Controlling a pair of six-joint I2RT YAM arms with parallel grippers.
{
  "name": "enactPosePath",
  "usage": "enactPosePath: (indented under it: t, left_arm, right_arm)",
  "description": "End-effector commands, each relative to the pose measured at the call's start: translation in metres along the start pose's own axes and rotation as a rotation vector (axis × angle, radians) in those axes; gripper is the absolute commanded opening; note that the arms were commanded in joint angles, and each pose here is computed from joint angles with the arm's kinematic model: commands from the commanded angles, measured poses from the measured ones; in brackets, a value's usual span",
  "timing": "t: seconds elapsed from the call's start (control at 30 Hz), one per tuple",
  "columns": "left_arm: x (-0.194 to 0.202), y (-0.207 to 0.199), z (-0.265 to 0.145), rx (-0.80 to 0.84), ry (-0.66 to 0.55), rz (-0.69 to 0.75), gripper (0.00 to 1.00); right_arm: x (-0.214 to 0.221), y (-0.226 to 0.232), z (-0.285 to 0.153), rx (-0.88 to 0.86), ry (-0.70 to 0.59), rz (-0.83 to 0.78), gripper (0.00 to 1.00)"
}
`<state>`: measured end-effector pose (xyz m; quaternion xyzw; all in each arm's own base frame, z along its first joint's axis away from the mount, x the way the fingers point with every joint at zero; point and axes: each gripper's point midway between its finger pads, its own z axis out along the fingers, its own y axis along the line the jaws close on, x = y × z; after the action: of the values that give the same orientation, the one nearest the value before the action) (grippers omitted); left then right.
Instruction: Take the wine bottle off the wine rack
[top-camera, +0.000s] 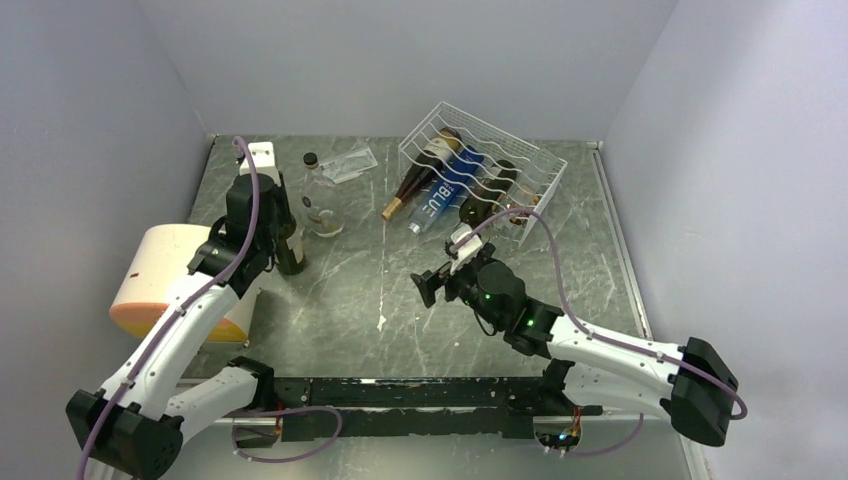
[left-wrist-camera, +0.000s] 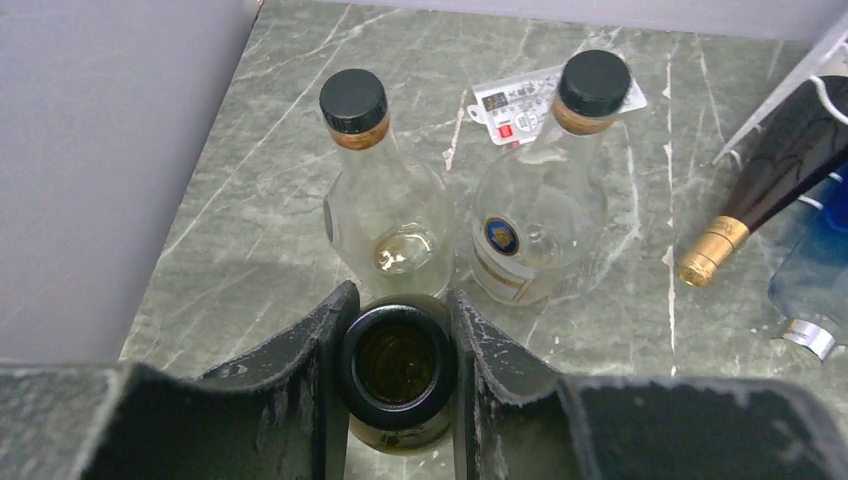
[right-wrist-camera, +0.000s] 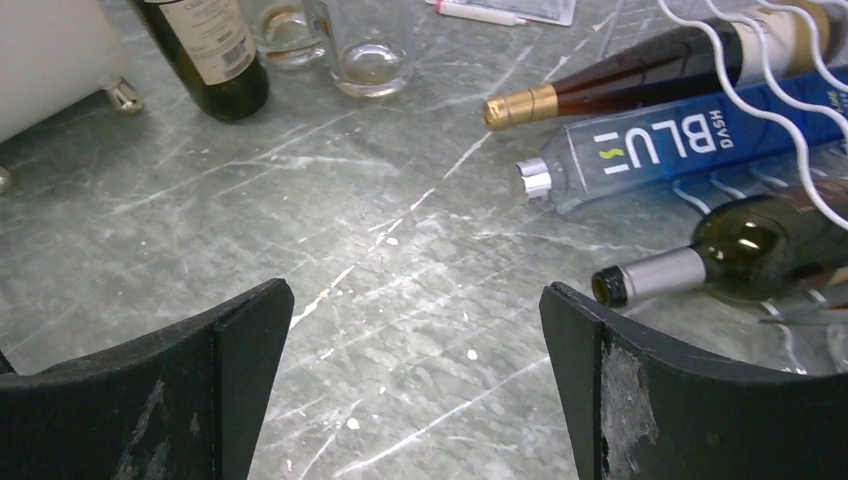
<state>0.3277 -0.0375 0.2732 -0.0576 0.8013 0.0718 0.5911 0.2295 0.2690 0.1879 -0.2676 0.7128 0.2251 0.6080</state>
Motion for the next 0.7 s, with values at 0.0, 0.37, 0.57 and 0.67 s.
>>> enactPosePath:
  t: [0.0,0.37,0.57,0.67]
  left_arm:
    - [-0.041,0.001,0.008,0.016,-0.119,-0.111,0.07]
    - [-0.019,0.018,0.012,-0.060,-0.072,-0.080,0.31]
    - [-0.013,0.020,0.012,-0.063,-0.066,-0.069,0.67]
    - [-0.015,0.022,0.009,-0.066,-0.070,-0.071,0.78]
  right_arm:
    - [-0.008,-0.018,-0.009,0.077,0.016,-0.011,1.00]
    - [-0.021,-0.039,-0.009,0.145,0.051,0.013,1.00]
    - [-0.031,-0.047,-0.004,0.159,0.070,0.020,1.00]
    - [-0.036,-0.049,-0.003,0.161,0.073,0.024,1.00]
